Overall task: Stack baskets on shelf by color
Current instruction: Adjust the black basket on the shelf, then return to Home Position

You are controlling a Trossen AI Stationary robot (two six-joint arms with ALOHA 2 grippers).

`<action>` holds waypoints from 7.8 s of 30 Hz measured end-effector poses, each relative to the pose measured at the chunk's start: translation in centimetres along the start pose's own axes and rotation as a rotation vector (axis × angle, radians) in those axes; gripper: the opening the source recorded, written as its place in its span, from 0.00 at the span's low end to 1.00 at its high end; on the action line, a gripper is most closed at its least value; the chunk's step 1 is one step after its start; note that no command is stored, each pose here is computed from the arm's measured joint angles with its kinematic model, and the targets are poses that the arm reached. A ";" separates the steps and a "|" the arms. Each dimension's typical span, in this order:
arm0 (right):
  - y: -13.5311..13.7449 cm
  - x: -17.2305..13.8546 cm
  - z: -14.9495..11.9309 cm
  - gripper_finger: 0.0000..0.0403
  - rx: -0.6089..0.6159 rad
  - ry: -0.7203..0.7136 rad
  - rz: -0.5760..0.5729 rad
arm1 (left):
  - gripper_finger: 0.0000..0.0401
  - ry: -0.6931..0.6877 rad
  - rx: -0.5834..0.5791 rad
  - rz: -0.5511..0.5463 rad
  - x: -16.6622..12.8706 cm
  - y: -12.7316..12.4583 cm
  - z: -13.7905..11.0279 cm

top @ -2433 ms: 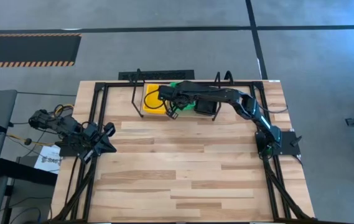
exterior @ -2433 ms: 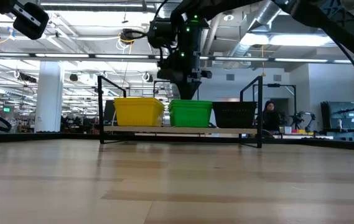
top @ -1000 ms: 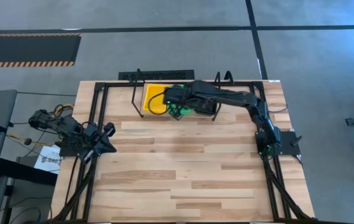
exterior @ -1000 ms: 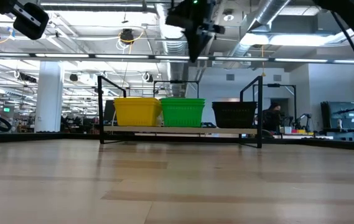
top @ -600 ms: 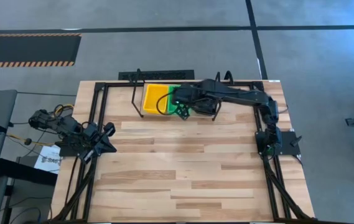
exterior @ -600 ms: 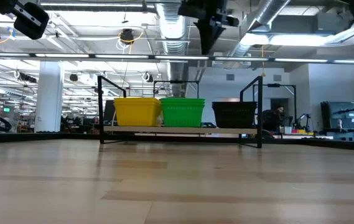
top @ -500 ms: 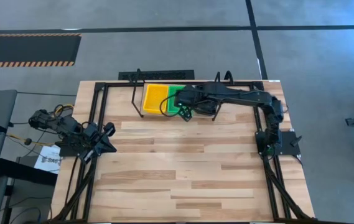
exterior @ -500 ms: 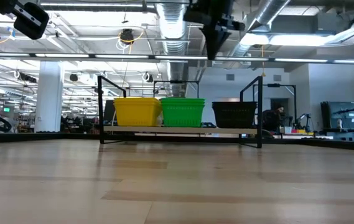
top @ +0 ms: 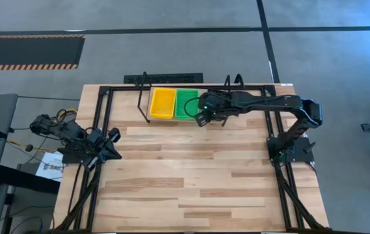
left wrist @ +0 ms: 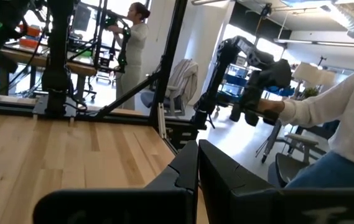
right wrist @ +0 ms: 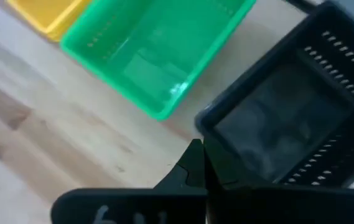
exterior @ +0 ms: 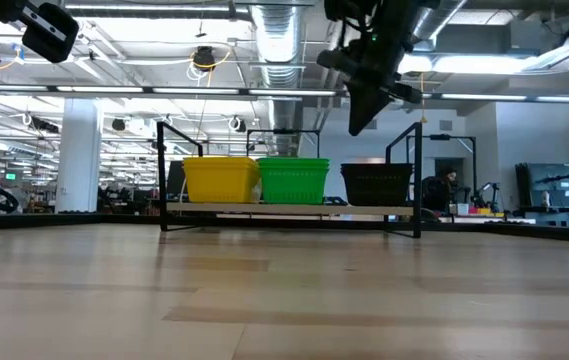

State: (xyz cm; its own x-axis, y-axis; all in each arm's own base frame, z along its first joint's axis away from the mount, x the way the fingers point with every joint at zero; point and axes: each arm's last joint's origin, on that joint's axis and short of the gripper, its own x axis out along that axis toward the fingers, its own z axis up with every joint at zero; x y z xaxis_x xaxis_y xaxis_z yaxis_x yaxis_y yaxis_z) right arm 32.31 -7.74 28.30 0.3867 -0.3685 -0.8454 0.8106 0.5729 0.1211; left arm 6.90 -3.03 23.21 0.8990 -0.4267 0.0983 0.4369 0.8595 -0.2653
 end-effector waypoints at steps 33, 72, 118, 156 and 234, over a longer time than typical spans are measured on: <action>0.4 4.8 0.5 0.00 -0.032 -0.017 -0.140 | 0.00 -0.004 -0.018 0.007 0.0 0.0 0.0; -11.6 -28.7 -8.6 0.10 -0.282 -0.616 0.854 | 0.00 -0.146 0.029 0.047 0.7 0.8 -1.0; -16.5 -12.6 -20.4 0.10 -0.553 -0.814 1.180 | 0.00 -0.156 -0.017 0.177 1.1 3.5 -3.5; -13.7 -5.1 -24.2 0.10 -0.672 -1.032 1.027 | 0.00 -0.147 -0.005 0.179 1.1 3.5 -3.6; -15.0 -2.7 -21.9 0.10 -0.842 -0.947 0.787 | 0.00 0.070 0.396 0.392 0.9 4.5 -5.2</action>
State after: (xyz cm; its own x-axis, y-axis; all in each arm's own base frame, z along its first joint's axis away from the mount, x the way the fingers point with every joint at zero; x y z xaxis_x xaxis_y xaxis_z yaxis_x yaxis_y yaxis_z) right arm 9.45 0.72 17.34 0.9956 0.0909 -0.0248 -0.0942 0.9678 -0.2333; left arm 9.54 -1.03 17.13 0.9982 -0.0599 -0.0029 0.0598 0.9919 0.1122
